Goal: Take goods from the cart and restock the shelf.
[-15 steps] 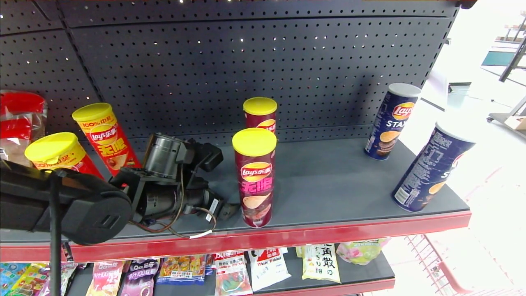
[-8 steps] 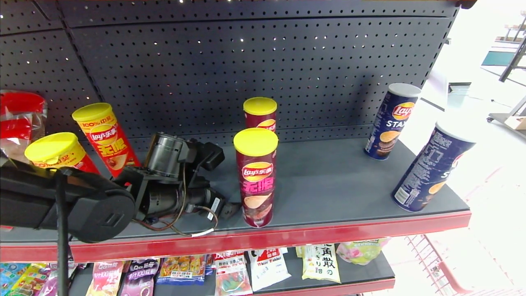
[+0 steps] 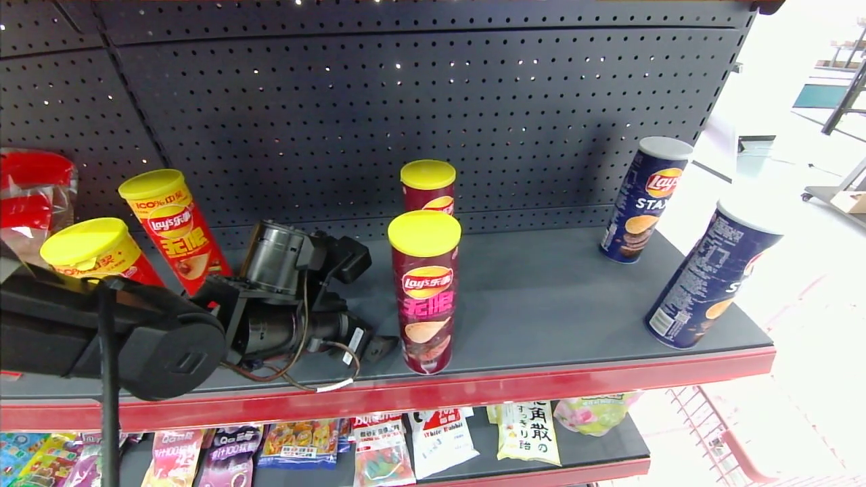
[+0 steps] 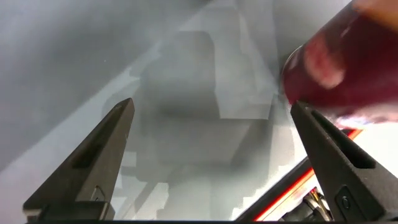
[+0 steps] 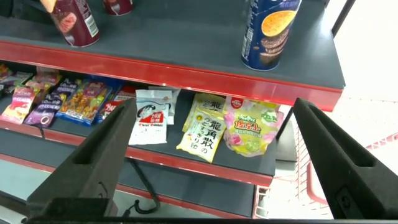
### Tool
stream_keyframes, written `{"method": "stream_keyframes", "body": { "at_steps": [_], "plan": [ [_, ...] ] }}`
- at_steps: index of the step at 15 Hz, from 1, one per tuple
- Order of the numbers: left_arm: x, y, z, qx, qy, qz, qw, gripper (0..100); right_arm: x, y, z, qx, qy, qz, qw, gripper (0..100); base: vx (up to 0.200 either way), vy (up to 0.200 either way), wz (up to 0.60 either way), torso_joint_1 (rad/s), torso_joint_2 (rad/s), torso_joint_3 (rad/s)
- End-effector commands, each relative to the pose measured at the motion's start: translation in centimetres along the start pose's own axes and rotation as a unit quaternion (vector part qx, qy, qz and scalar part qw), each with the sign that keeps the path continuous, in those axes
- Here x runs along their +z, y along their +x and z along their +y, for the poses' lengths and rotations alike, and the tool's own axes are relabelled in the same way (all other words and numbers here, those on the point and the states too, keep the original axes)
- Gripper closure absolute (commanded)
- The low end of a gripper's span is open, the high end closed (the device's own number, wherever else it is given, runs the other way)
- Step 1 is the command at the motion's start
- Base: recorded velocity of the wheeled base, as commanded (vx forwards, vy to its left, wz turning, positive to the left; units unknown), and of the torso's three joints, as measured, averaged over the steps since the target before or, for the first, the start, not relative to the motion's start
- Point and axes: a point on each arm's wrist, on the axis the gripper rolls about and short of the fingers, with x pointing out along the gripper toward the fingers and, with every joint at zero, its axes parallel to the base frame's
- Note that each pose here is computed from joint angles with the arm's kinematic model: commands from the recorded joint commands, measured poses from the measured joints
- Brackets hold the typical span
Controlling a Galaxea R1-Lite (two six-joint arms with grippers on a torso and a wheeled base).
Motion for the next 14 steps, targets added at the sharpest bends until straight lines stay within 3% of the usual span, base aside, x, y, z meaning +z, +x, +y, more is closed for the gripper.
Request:
{"method": "stream_keyframes", "body": {
  "at_steps": [1, 3, 5, 7, 9, 11, 12, 13, 14],
  "plan": [
    [-0.4, -1.7, 0.7, 0.013, -0.008, -0.007, 0.9999, 0, -0.1, 0.0, 0.0, 0.001, 0.000, 0.002, 1.000, 0, 0.000, 0.000, 0.00, 0.000, 0.00, 0.000],
    [-1.0, -6.0, 1.3, 0.032, -0.016, -0.037, 0.9987, 0, -0.5, 0.1, 0.0, 0.000, -0.001, 0.007, 1.000, 0, 0.000, 0.000, 0.00, 0.000, 0.00, 0.000],
    [-2.9, -11.5, 1.7, 0.062, -0.029, -0.076, 0.9947, 0, -0.6, 0.1, 0.0, 0.000, -0.002, 0.007, 1.000, 0, 0.000, 0.000, 0.00, 0.000, 0.00, 0.000],
    [-6.8, -17.4, 1.0, 0.093, -0.043, -0.103, 0.9893, 0, -0.9, 0.2, 0.0, -0.007, -0.001, 0.014, 1.000, 0, 0.000, 0.000, 0.00, 0.000, 0.00, 0.000],
    [-11.0, -23.3, -0.5, 0.136, -0.066, -0.120, 0.9812, 0, -1.2, 0.3, -0.1, -0.029, -0.001, 0.020, 0.999, 0, 0.000, 0.000, 0.00, 0.000, 0.00, 0.000],
    [-14.3, -28.4, -2.9, 0.192, -0.124, -0.147, 0.9624, 0, -1.1, 0.2, -0.2, -0.053, -0.003, 0.018, 0.998, 0, 0.000, 0.000, 0.00, 0.000, 0.00, 0.000],
    [-16.4, -30.4, -4.8, 0.216, -0.167, -0.155, 0.9494, 0, -0.9, 0.2, -0.3, -0.072, -0.004, 0.018, 0.997, 0, 0.000, 0.000, 0.00, 0.000, 0.00, 0.000],
    [-17.6, -31.1, -5.8, 0.229, -0.185, -0.156, 0.9427, 0, -1.0, 0.2, -0.3, -0.085, -0.004, 0.018, 0.996, 0, 0.000, 0.000, 0.00, 0.000, 0.00, 0.000],
    [-21.3, -31.8, -8.1, 0.258, -0.209, -0.154, 0.9306, 0, -1.3, 0.2, -0.4, -0.119, -0.003, 0.024, 0.993, 0, 0.000, 0.000, 0.00, 0.000, 0.00, 0.000]
  ]
}}
